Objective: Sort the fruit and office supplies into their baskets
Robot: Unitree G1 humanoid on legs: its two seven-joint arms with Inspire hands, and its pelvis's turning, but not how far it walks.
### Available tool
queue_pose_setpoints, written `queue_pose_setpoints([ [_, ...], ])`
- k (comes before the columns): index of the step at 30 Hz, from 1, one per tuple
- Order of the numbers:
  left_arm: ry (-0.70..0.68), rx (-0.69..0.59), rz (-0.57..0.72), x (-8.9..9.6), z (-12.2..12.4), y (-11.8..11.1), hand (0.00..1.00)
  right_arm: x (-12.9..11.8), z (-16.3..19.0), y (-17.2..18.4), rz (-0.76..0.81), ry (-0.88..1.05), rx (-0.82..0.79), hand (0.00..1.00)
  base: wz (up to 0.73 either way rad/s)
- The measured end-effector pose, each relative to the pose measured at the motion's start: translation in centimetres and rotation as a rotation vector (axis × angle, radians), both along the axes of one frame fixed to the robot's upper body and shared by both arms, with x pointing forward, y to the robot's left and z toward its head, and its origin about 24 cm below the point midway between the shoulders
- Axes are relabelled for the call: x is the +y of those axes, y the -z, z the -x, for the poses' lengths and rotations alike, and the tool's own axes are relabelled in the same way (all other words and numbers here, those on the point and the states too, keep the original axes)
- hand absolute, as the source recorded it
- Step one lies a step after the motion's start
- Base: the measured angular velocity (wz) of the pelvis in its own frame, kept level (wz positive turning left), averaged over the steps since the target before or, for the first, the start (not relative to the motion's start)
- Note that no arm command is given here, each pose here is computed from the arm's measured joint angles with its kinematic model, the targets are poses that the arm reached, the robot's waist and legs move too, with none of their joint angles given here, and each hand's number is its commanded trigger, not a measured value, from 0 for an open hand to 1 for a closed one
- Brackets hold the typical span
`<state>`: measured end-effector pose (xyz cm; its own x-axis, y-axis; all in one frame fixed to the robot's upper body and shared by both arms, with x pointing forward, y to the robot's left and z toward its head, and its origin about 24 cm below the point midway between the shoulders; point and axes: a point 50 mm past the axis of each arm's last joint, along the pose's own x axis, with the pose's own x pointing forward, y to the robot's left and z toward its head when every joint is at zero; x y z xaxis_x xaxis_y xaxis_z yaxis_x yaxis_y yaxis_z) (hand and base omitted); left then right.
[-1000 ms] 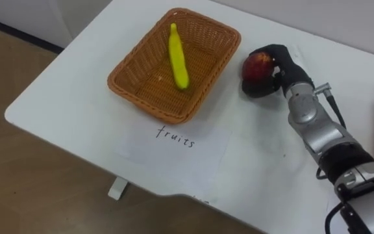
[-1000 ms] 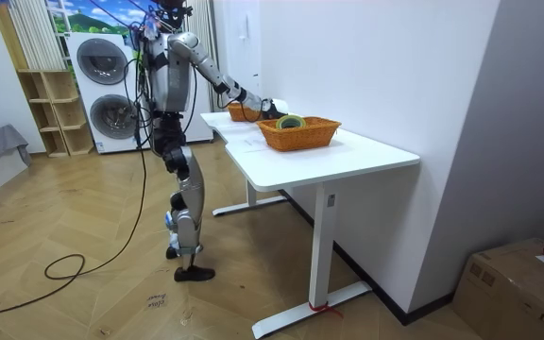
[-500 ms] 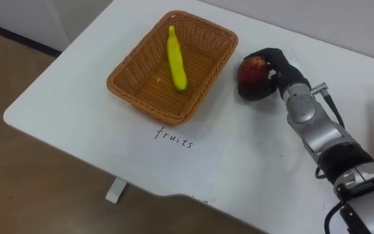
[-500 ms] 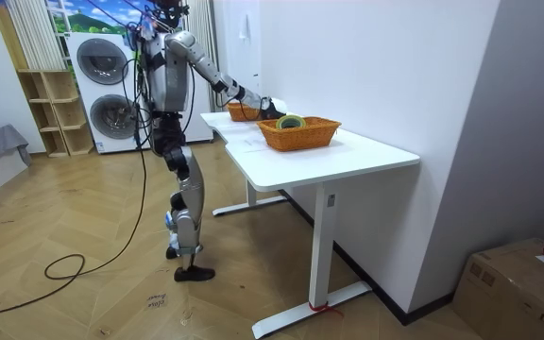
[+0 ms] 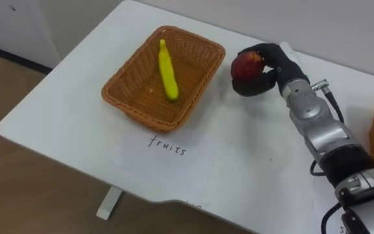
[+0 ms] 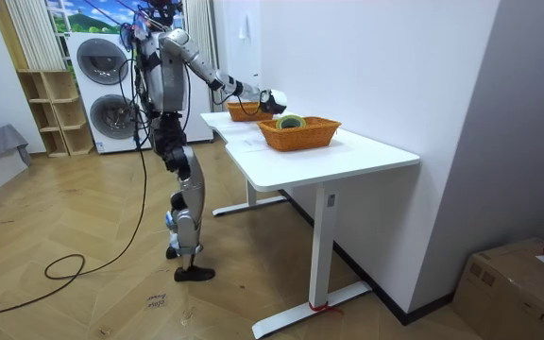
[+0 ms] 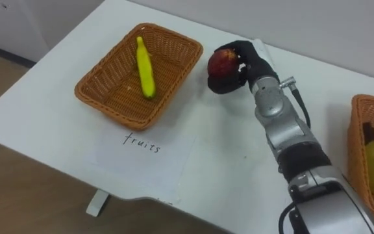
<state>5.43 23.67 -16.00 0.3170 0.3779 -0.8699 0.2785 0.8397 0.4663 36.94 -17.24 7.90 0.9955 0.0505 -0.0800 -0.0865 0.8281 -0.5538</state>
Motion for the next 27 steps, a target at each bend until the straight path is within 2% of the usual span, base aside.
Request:
queue_pose_setpoints([
  [17,-0.035,-0.046,-0.011,0.1,-0.8,-0.4,0.00,1.5,0.3,-3.0,0.012,-0.066,-0.120,1.00,-0.02],
  [27,-0.068,-0.015,-0.023,0.2,0.6,-0.2,0.00,2.0,0.5,-3.5,0.016,-0.099,-0.121,1.00,0.00],
])
